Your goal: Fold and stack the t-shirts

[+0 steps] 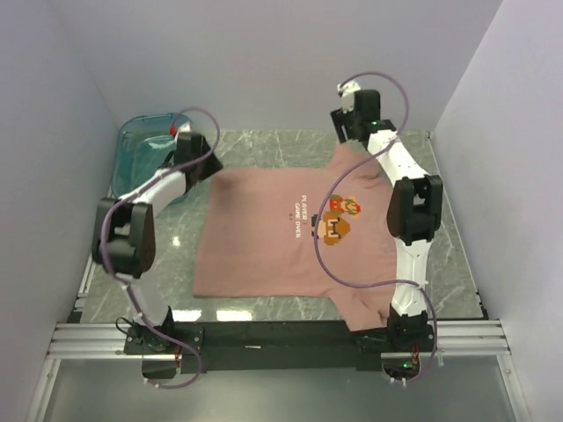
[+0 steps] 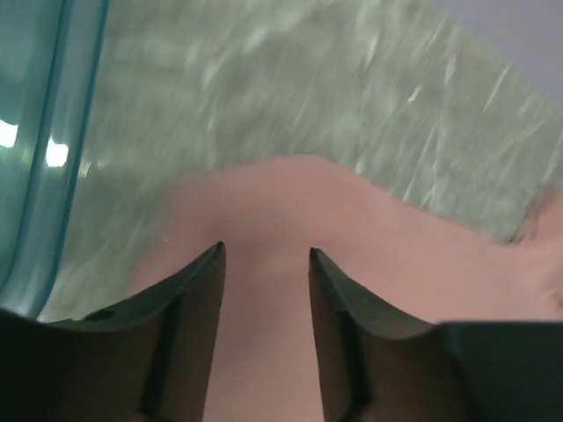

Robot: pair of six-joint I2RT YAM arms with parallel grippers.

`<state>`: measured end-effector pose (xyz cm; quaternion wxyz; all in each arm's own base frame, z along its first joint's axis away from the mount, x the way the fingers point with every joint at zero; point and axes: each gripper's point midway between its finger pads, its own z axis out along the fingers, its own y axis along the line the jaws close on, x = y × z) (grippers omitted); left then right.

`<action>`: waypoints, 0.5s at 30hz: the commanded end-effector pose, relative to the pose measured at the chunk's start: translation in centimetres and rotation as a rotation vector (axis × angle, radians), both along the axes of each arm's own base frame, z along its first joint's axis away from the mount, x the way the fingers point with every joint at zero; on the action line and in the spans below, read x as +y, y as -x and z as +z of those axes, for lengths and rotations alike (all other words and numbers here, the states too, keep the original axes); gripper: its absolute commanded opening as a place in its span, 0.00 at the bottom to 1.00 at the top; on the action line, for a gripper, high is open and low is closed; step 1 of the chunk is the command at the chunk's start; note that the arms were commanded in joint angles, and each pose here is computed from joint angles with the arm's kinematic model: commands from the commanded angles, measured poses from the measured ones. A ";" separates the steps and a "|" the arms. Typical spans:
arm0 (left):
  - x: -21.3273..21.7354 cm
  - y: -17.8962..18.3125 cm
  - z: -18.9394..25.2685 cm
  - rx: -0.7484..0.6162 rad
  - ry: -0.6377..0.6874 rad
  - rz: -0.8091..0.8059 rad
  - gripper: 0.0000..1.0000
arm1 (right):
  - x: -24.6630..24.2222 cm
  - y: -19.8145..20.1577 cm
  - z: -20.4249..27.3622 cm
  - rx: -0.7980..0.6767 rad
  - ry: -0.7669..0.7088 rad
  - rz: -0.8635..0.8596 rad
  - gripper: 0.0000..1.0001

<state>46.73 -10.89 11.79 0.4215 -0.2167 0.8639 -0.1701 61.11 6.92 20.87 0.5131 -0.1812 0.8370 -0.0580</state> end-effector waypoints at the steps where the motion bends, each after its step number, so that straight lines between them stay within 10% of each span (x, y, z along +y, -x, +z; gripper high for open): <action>1: 0.0 -5.9 7.5 -0.139 0.006 0.033 0.51 | 0.3 -0.6 9.5 -0.207 -0.003 -0.085 0.81; 15: 0.8 5.0 21.7 -0.496 -0.123 -0.170 0.92 | -2.9 15.1 3.3 0.211 -0.350 0.208 0.84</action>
